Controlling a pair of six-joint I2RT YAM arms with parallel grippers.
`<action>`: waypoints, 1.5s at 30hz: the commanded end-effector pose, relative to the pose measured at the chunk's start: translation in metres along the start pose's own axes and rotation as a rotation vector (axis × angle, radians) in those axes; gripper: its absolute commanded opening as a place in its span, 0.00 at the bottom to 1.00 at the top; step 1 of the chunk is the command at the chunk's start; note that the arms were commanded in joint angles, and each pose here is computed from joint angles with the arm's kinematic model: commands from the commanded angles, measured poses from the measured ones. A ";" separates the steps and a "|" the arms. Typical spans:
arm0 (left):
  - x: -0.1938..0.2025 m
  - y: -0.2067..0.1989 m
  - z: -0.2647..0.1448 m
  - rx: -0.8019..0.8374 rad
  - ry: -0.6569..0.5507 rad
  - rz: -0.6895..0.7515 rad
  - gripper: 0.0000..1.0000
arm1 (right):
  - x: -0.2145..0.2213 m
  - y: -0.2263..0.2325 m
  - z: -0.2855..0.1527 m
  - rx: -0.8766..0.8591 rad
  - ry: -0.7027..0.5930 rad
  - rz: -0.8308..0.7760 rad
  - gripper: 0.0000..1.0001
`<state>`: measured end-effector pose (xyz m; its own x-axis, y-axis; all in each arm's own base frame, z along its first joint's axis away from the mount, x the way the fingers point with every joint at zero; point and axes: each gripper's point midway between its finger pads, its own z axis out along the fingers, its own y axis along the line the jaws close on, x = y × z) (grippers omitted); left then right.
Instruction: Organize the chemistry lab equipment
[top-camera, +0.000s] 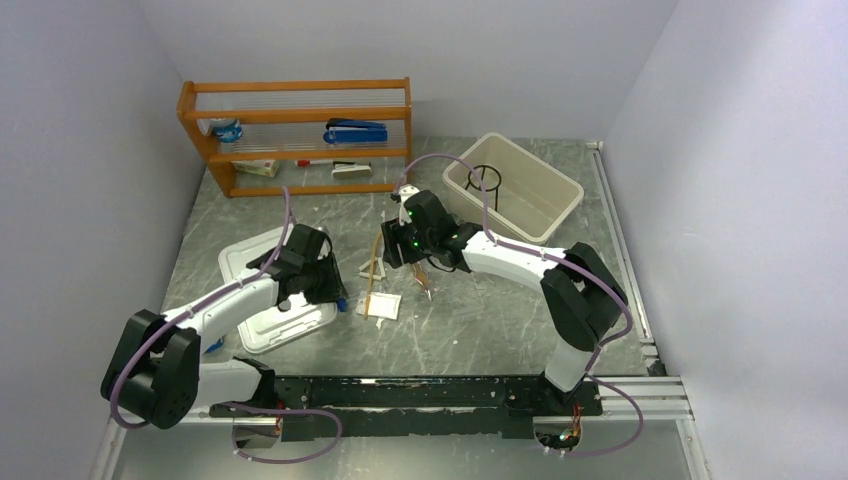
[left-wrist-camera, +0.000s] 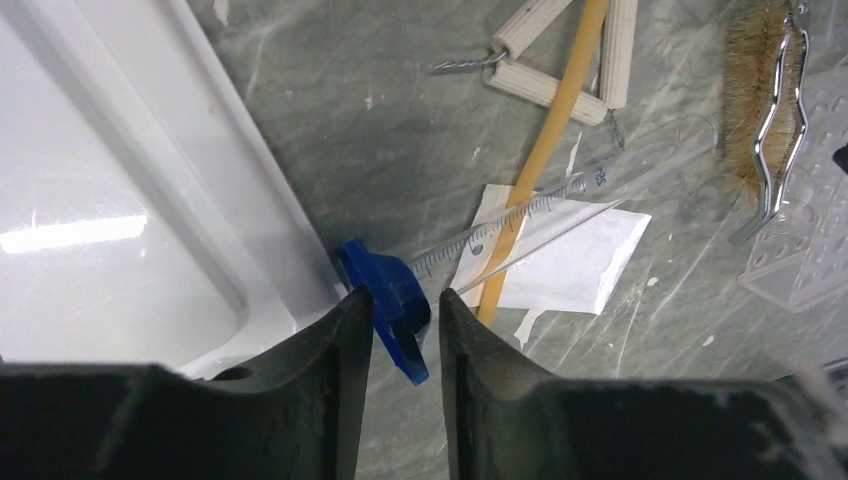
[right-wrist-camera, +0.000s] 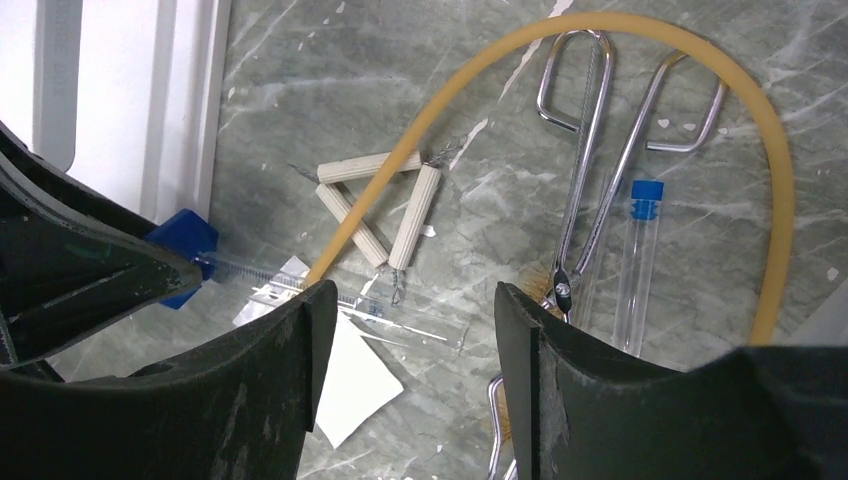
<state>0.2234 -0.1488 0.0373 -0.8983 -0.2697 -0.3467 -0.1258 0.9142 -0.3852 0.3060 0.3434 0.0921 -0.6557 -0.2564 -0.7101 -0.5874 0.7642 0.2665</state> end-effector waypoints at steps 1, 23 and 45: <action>-0.014 0.001 0.000 -0.046 -0.046 0.056 0.31 | -0.001 0.002 0.001 -0.009 -0.010 -0.014 0.62; -0.049 -0.049 -0.050 0.130 -0.122 0.295 0.05 | 0.030 0.079 0.001 -0.481 0.182 -0.349 0.68; -0.061 -0.072 -0.086 0.246 -0.222 0.409 0.08 | 0.024 0.095 -0.011 -0.597 0.194 -0.404 0.21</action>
<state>0.2443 -0.1612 0.1273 -0.7938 0.0305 -0.6074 0.2861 0.9001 -0.3286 0.2258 0.3998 0.0987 -0.3825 -0.6081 -0.6956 -0.9166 0.1553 0.3683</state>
